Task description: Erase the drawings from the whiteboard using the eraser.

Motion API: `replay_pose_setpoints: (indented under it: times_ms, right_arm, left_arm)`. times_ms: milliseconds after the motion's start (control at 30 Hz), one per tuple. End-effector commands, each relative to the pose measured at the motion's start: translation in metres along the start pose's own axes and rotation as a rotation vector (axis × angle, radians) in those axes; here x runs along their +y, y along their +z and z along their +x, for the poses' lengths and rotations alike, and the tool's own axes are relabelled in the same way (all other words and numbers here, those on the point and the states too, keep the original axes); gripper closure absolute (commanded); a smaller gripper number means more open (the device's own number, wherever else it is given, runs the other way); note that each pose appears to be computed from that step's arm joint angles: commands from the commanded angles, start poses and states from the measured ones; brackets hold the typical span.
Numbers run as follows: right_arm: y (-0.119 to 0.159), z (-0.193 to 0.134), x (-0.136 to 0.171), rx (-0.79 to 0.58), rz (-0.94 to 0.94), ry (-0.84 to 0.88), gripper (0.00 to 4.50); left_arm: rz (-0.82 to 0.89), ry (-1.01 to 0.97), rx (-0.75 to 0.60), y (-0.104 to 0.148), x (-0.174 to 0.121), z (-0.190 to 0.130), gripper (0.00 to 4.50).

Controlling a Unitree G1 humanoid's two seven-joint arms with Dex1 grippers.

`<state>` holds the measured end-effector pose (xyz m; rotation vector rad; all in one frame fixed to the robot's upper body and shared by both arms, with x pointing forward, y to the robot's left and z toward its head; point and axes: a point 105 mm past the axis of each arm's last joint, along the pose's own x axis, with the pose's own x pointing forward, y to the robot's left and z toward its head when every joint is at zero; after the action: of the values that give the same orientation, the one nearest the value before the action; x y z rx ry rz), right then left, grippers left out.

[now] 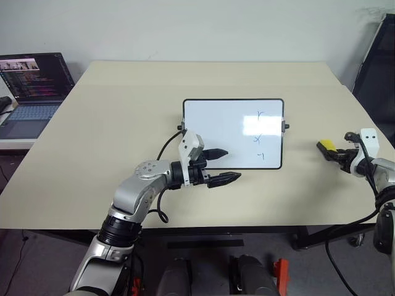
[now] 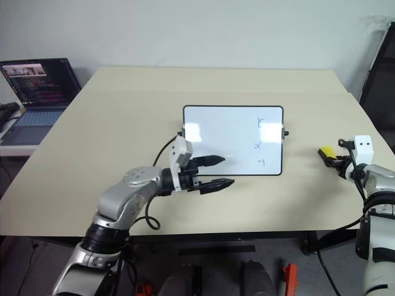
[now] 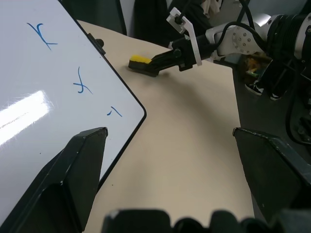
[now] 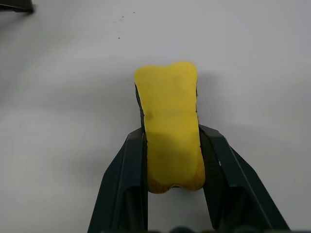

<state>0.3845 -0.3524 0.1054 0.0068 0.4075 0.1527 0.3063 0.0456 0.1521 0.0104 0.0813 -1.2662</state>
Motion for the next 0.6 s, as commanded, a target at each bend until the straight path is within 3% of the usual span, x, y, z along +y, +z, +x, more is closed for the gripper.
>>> replay_pose_setpoints:
  times_ms: [33,233,300,467,600]
  right_arm:
    - [0.047,-0.011,-0.002,-0.144,-0.044,0.024,3.41]
    - [0.096,-0.024,0.014,-0.287,-0.147,0.075,3.41]
    - [0.103,-0.025,0.025,-0.305,-0.176,0.108,3.41]
    - [0.134,-0.03,0.081,-0.436,-0.217,0.266,3.41]
    - [0.141,-0.033,0.126,-0.48,-0.273,0.373,3.41]
  left_arm:
    - [0.062,0.03,-0.031,0.016,0.002,-0.012,0.0]
    - [0.103,0.121,-0.031,0.026,0.016,-0.046,0.0]
    - [0.102,0.149,-0.097,0.038,0.019,-0.055,0.0]
    - [0.205,0.247,-0.064,0.048,0.031,-0.095,0.0]
    - [0.269,0.311,-0.062,0.057,0.039,-0.115,0.0]
